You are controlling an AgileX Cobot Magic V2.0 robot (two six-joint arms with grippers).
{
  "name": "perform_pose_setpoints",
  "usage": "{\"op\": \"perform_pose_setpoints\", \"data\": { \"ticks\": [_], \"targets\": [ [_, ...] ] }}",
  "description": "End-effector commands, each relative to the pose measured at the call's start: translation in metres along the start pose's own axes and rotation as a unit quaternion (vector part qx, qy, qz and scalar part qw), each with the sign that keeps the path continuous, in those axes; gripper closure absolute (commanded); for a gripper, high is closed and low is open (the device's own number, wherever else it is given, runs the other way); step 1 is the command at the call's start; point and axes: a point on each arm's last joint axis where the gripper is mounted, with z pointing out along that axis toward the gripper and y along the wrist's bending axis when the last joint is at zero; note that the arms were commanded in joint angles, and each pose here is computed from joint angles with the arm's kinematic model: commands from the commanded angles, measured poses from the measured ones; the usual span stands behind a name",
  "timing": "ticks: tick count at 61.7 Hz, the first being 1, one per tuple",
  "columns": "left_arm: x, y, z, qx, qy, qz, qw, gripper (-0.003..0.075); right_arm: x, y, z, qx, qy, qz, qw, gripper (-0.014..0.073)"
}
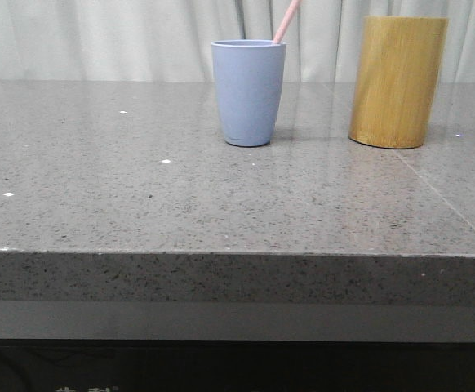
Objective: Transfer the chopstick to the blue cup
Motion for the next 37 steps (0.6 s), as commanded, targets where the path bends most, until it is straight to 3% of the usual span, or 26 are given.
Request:
{"op": "perform_pose_setpoints", "data": {
  "ticks": [1,37],
  "targets": [
    [-0.0032,0.0007,-0.0018,-0.004,-0.041,-0.005,0.999,0.0739,-0.0111,-0.0012,-0.0025,0.007,-0.075,0.005,0.997,0.0662],
    [-0.0032,0.0007,-0.0018,-0.004,-0.041,-0.005,0.999,0.0739,-0.0115,0.0014,-0.0026,-0.016,-0.075,0.007,0.997,0.0662]
  ]
}}
